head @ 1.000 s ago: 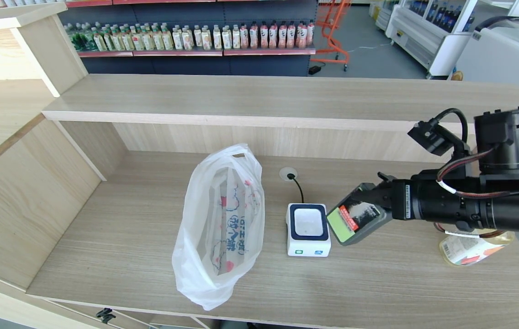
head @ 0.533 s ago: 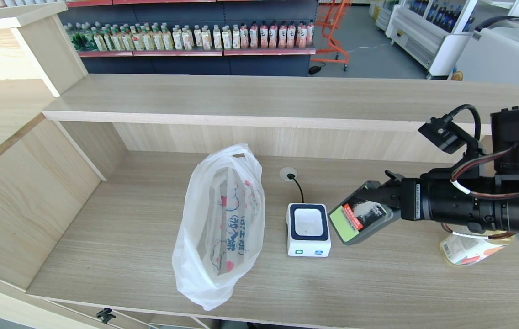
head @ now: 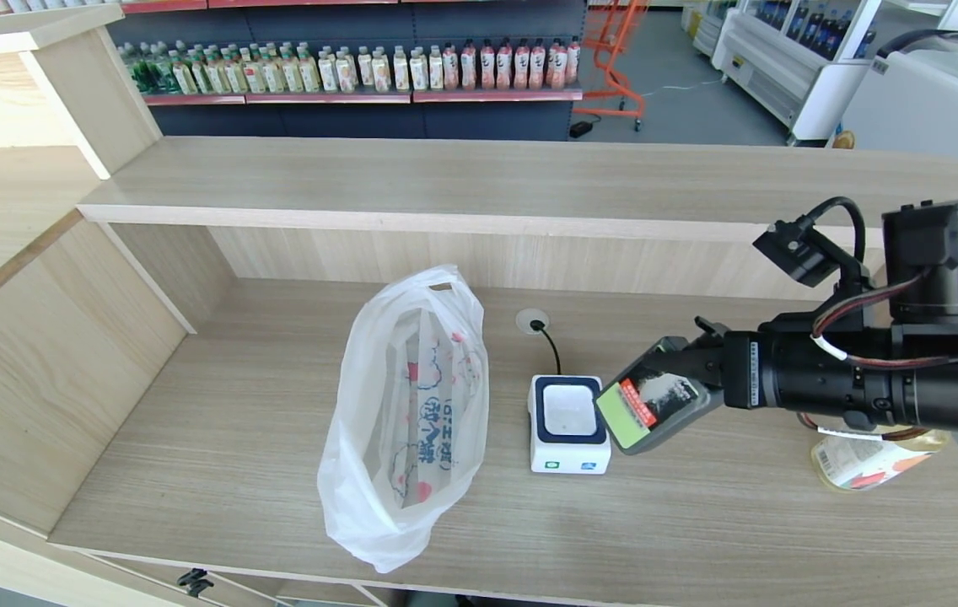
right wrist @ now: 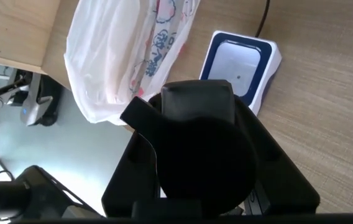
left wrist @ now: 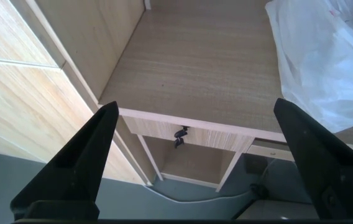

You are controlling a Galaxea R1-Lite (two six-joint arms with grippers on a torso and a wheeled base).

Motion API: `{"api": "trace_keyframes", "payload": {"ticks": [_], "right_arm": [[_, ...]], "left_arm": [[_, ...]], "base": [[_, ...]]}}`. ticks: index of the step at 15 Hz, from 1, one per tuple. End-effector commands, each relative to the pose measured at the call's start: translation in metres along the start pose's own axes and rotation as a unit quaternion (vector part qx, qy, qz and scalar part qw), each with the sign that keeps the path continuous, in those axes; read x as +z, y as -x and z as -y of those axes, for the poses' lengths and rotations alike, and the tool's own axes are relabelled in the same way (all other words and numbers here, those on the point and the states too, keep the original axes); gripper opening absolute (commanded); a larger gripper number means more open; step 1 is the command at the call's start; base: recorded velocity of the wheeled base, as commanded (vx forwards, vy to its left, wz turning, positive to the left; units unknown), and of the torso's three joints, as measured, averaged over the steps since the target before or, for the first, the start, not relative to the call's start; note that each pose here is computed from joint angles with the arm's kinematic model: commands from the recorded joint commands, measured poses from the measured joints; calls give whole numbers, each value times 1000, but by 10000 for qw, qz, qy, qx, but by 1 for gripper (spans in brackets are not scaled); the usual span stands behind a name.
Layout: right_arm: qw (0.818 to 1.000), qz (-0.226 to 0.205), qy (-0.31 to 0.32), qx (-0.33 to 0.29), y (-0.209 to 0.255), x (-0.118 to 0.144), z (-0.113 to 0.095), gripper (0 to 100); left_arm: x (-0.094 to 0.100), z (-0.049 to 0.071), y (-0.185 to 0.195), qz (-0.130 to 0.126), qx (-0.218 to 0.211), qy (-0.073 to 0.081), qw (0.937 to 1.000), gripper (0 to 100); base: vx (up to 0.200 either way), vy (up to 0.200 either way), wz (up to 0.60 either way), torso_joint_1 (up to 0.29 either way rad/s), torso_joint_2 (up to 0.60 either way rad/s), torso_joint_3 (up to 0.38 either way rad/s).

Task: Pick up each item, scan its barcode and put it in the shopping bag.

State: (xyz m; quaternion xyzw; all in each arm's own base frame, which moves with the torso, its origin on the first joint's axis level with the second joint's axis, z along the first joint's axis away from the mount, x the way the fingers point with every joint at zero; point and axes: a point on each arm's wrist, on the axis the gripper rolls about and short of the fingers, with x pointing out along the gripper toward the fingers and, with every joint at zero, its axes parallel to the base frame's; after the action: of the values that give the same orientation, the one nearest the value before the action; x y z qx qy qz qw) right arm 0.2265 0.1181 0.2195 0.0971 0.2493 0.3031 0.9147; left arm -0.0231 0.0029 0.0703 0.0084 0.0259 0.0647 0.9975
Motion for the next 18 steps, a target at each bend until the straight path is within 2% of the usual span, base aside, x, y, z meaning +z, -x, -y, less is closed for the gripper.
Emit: {"api": "trace_keyframes", "payload": {"ticks": [1, 2, 6, 9, 12, 15, 18], "right_arm": [[10000, -11, 17, 55, 0, -1, -3, 0], [10000, -15, 20, 69, 0, -1, -3, 0], [9997, 154, 23, 211, -12, 3, -2, 0], [9987, 144, -196, 440, -46, 8, -8, 0], [9970, -20, -522, 576, -84, 11, -11, 0], [9958, -216, -510, 730, -108, 6, -15, 0], [9943, -504, -400, 850, -145, -13, -20, 0]], "left_arm": [[0, 0, 0, 2, 3, -1, 10000, 100], [0, 0, 0, 2, 3, -1, 10000, 100], [0, 0, 0, 2, 3, -1, 10000, 100], [0, 0, 0, 2, 3, -1, 10000, 100], [0, 0, 0, 2, 3, -1, 10000, 100], [0, 0, 0, 2, 3, -1, 10000, 100], [0, 0, 0, 2, 3, -1, 10000, 100]], "base": [[0, 200, 0, -7, 7, -2], [0, 200, 0, -12, -12, 7], [0, 0, 0, 0, 0, 0], [0, 0, 0, 0, 0, 0], [0, 0, 0, 0, 0, 0], [0, 0, 0, 0, 0, 0], [0, 0, 0, 0, 0, 0]]}}
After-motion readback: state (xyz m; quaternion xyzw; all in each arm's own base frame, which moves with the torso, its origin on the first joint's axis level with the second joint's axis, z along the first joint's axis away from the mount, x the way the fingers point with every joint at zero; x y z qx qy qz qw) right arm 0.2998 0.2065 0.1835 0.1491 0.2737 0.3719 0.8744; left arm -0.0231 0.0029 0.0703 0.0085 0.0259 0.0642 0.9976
